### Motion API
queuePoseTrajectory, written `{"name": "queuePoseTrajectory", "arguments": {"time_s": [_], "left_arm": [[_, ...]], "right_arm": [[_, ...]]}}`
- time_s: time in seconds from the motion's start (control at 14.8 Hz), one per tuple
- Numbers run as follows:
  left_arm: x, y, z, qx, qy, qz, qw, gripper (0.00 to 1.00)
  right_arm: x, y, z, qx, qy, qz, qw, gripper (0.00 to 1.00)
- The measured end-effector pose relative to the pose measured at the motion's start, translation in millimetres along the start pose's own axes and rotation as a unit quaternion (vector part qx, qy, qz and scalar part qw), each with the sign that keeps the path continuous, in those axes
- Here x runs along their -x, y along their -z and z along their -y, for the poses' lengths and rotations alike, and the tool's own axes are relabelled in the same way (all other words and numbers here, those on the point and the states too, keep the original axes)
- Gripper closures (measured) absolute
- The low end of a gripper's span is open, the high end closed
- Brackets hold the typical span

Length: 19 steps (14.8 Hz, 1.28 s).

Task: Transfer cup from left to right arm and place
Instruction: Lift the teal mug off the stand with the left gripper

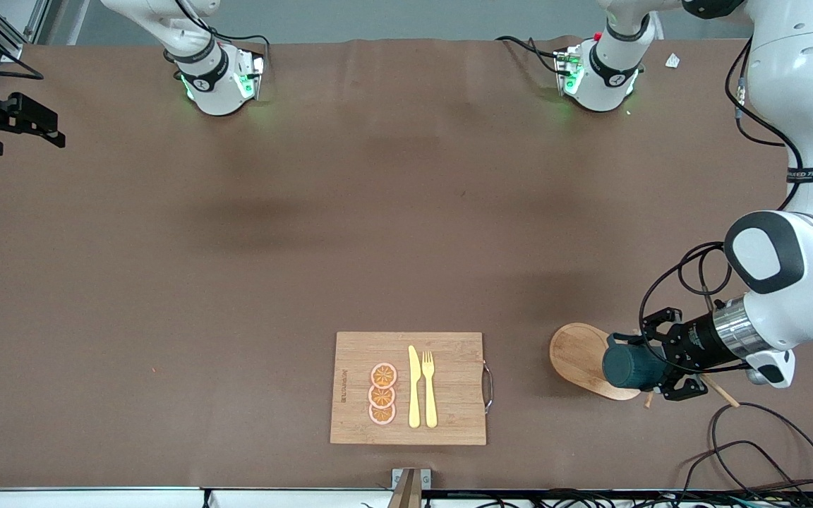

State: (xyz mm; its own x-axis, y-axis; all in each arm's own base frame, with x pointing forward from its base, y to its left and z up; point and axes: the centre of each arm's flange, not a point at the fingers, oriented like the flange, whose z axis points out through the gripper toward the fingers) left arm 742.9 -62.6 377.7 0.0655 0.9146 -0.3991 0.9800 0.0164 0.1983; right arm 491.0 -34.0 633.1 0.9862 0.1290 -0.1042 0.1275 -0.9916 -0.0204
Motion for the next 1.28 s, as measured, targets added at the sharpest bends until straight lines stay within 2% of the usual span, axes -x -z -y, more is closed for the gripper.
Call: {"name": "queuePoseTrajectory", "arguments": {"time_s": [0.14,0.34,0.47,0.74,0.81,0.95,1.15,1.28], "left_arm": [[13.8,5.2,-1.5,0.0,-0.008,-0.023,1.0,0.15],[49.5,15.2,4.9,-0.022,-0.022,-0.031,0.999,0.15],[78.7,22.1,11.4,-0.033,-0.05,-0.048,0.997,0.15],[168.3,13.0,35.3,-0.049,-0.135,-0.095,0.985,0.15],[194.4,4.6,44.6,-0.052,-0.162,-0.109,0.979,0.15],[245.8,-15.3,67.5,-0.058,-0.229,-0.149,0.96,0.15],[317.0,-44.9,108.9,-0.06,-0.322,-0.202,0.923,0.15],[348.2,-65.6,133.6,-0.062,-0.374,-0.235,0.895,0.15]], "right_arm": [[0.0,0.0,0.0,0.0,0.0,0.0,1.0,0.0],[0.0,-0.1,0.0,0.0,0.0,0.0,1.0,0.0],[-0.1,-0.1,0.0,0.0,0.0,0.0,1.0,0.0],[-0.2,-0.2,0.0,0.0,0.0,0.001,1.0,0.0],[-0.1,-0.2,0.1,0.0,0.0,0.001,1.0,0.0],[0.2,-0.4,0.2,0.0,0.0,0.002,1.0,0.0],[0.3,-0.5,0.2,-0.001,0.0,0.003,1.0,0.0],[0.4,-0.5,0.3,-0.001,0.0,0.003,1.0,0.0]]}}
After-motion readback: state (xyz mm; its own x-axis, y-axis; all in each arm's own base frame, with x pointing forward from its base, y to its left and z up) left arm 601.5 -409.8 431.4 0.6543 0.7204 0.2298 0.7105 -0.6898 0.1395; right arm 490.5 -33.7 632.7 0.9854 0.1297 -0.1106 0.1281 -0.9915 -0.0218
